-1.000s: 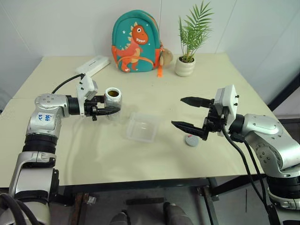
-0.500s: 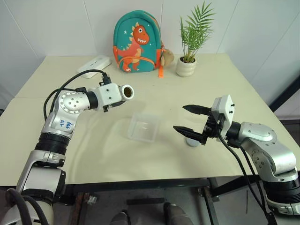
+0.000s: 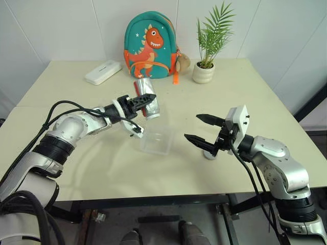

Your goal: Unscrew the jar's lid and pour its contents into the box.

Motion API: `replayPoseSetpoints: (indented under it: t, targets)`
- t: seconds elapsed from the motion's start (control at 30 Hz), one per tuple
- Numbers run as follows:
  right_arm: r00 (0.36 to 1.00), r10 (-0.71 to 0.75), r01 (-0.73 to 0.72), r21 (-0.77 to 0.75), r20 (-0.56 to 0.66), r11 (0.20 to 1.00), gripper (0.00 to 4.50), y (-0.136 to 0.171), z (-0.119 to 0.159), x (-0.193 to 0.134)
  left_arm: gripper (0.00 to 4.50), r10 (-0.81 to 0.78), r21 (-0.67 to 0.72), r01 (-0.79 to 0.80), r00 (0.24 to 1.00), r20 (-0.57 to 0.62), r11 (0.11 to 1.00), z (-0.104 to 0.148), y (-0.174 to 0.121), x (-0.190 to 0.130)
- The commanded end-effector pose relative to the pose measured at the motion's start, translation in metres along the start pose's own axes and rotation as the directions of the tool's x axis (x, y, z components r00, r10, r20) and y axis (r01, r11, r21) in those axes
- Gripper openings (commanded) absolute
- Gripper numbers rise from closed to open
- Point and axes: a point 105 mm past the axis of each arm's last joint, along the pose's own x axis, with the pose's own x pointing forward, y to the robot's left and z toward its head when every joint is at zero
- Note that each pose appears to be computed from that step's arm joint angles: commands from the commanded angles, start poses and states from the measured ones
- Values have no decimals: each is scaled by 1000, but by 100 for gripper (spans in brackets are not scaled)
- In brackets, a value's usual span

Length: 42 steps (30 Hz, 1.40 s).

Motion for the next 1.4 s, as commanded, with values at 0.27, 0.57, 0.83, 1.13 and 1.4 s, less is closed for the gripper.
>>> replayPoseSetpoints:
  t: [0.27,0.57,0.83,1.13,1.4]
  targets:
    - [998,-15,16,-23,59,1000,448,1,12,4,196,109,70,-105,993,-44,992,-10,23,8]
    - [998,-4,5,-21,55,1000,448,1,11,3,196,-75,-379,-16,972,-225,925,-41,-4,-14]
    - [994,112,-111,-79,-2,991,448,6,10,0,196,-487,-850,-519,768,-416,-91,-82,-80,-76]
    - [976,209,-193,-188,65,963,448,8,31,2,196,-637,-575,-749,625,-450,-329,-73,-125,-141]
    - [962,249,-224,-198,112,954,448,18,33,5,196,-654,-487,-802,579,-487,-347,-51,-145,-165]
